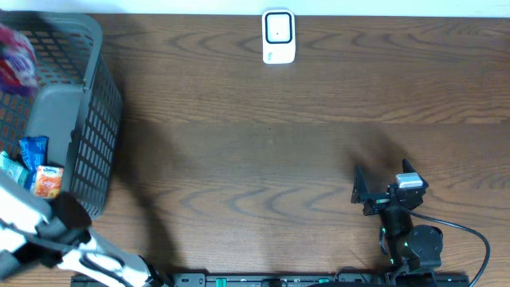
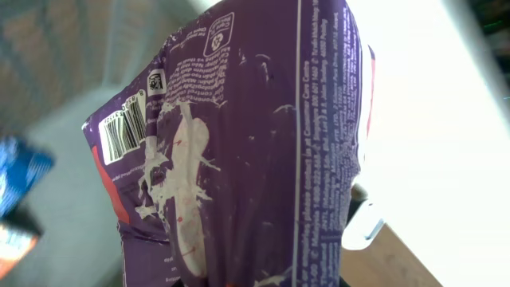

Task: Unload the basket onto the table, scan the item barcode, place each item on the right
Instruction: 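Lift the purple pack out and carry it toward the white scanner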

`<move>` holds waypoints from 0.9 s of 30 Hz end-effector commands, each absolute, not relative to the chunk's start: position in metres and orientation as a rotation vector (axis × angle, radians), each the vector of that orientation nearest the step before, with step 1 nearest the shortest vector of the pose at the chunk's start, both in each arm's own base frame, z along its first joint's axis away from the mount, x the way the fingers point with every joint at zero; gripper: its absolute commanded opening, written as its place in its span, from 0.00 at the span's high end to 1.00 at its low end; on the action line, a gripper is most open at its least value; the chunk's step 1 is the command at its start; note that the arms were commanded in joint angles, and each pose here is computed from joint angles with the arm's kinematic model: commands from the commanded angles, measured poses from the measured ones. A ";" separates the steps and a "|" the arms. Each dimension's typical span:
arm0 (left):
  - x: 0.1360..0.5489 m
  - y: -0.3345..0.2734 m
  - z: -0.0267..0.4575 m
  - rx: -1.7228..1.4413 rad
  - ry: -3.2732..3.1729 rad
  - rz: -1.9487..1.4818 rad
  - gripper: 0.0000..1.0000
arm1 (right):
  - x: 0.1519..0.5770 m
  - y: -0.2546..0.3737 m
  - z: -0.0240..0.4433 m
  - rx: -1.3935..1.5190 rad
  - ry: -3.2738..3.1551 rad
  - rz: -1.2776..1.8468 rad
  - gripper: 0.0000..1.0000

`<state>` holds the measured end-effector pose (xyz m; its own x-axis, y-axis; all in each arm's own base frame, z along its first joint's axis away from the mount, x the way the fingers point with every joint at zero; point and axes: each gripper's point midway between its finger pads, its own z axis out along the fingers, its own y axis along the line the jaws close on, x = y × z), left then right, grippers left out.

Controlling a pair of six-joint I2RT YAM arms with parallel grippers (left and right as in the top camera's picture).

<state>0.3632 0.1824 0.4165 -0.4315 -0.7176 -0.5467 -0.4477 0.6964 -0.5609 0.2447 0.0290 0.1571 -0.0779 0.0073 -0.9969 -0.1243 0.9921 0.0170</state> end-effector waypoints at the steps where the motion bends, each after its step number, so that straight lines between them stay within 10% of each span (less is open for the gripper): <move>1: 0.338 0.136 0.486 -0.682 1.956 -0.445 0.92 | 0.245 0.026 0.155 -0.067 1.651 0.108 0.01; 13: 0.316 -0.048 0.536 -0.004 1.950 -0.631 0.93 | 0.245 0.026 0.155 -0.067 1.651 0.108 0.01; 27: 0.408 -0.159 0.341 0.198 2.518 -0.108 0.93 | 0.245 0.026 0.155 -0.067 1.651 0.108 0.01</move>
